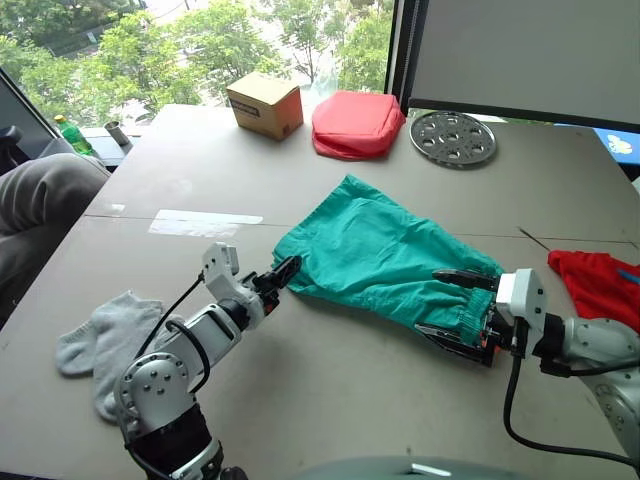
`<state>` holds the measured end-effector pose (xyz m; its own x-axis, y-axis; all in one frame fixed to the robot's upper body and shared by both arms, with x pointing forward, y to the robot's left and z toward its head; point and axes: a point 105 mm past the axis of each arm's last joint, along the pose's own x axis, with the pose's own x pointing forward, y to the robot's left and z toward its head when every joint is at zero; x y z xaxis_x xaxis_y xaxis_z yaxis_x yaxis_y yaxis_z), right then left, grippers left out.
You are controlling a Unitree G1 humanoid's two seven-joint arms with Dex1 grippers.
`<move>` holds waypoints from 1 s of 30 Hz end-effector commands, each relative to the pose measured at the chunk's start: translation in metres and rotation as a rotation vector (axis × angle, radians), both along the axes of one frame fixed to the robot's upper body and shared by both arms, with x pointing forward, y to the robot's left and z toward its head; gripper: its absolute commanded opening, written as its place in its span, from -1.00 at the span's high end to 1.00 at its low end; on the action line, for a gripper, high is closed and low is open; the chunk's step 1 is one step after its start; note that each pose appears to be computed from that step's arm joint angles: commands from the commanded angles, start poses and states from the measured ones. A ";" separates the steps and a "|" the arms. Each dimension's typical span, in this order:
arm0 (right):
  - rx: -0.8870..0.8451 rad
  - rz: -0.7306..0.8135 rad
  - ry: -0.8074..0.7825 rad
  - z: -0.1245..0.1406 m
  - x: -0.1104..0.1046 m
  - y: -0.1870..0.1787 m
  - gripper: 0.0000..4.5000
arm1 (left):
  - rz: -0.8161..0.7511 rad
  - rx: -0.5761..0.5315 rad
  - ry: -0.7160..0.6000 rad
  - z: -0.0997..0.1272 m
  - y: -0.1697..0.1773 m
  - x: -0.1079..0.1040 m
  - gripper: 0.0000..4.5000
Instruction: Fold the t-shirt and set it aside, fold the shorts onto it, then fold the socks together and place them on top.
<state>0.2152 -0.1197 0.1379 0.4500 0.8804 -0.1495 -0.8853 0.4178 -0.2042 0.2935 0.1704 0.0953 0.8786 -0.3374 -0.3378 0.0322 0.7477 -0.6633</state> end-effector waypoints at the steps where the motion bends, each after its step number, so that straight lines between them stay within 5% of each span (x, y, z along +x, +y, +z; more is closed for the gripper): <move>1: 0.011 -0.001 -0.063 0.014 -0.004 0.004 -0.89 | 0.045 -0.014 0.048 -0.007 0.001 0.012 -0.73; 9: 0.007 -0.018 -0.073 0.017 -0.004 0.005 -0.89 | -0.001 -0.096 0.051 -0.011 -0.021 0.037 -0.73; 12: 0.006 -0.027 -0.075 0.018 -0.005 0.005 -1.00 | 0.017 -0.077 0.044 -0.011 -0.021 0.047 -0.40; 19: -0.004 -0.054 -0.077 0.019 -0.005 0.002 -1.00 | 0.133 -0.043 -0.019 0.000 0.000 0.056 0.99; 30: -0.014 -0.072 -0.087 0.016 0.005 -0.001 -1.00 | 0.409 -0.062 -0.155 0.035 0.076 0.067 0.99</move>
